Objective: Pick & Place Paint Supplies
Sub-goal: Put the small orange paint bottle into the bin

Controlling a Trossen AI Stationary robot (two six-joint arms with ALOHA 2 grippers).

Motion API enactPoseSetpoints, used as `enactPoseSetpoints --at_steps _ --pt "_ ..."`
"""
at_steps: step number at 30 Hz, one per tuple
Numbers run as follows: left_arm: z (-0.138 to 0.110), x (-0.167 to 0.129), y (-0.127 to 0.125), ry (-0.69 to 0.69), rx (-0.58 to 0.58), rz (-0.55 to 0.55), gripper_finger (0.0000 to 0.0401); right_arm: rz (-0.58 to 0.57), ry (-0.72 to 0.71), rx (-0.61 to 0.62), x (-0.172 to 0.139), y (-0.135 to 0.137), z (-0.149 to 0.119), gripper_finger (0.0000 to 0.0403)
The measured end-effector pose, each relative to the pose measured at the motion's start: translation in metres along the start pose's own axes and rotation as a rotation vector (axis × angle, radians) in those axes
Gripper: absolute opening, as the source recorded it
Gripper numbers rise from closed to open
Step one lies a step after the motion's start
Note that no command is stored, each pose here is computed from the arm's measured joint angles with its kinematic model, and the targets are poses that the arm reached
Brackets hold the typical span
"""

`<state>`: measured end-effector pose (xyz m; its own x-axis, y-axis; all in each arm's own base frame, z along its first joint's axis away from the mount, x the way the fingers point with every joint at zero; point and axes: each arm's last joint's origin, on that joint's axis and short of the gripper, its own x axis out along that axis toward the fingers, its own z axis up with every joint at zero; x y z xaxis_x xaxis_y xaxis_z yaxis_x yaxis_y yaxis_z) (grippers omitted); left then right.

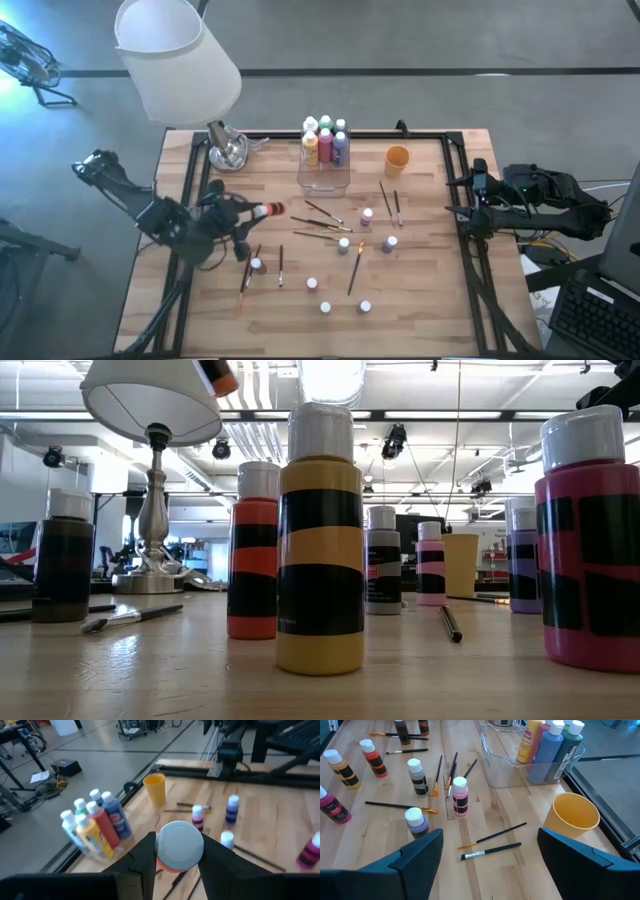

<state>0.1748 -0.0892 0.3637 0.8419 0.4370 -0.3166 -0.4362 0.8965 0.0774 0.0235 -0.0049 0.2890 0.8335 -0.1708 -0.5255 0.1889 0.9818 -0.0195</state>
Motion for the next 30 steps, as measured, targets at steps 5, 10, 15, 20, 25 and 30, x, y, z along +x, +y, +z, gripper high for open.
enactPoseSetpoints --at_steps 5,10,15,20,25,30 --pt "0.015 0.017 0.007 -0.037 -0.02 -0.018 0.0122 0.0 0.0 0.0 0.0 0.0 0.0 0.0302" --pt "0.024 0.041 0.017 -0.049 -0.042 0.009 0.0122 0.0 0.0 0.0 0.0 0.0 0.0 0.0289" --pt "0.027 0.07 0.026 -0.034 -0.069 0.04 0.0122 0.0 0.0 0.0 0.0 0.0 0.0 0.0276" --pt "0.025 0.101 0.038 0.016 -0.088 0.079 0.0122 0.0 0.0 0.0 0.0 0.0 0.0 0.0262" --pt "0.019 0.132 0.05 0.067 -0.107 0.122 0.0122 0.0 0.0 0.0 0.0 0.0 0.0 0.0247" --pt "0.012 0.157 0.062 0.105 -0.12 0.174 0.0122 0.0 0.0 0.0 0.0 0.0 0.0 0.0234"
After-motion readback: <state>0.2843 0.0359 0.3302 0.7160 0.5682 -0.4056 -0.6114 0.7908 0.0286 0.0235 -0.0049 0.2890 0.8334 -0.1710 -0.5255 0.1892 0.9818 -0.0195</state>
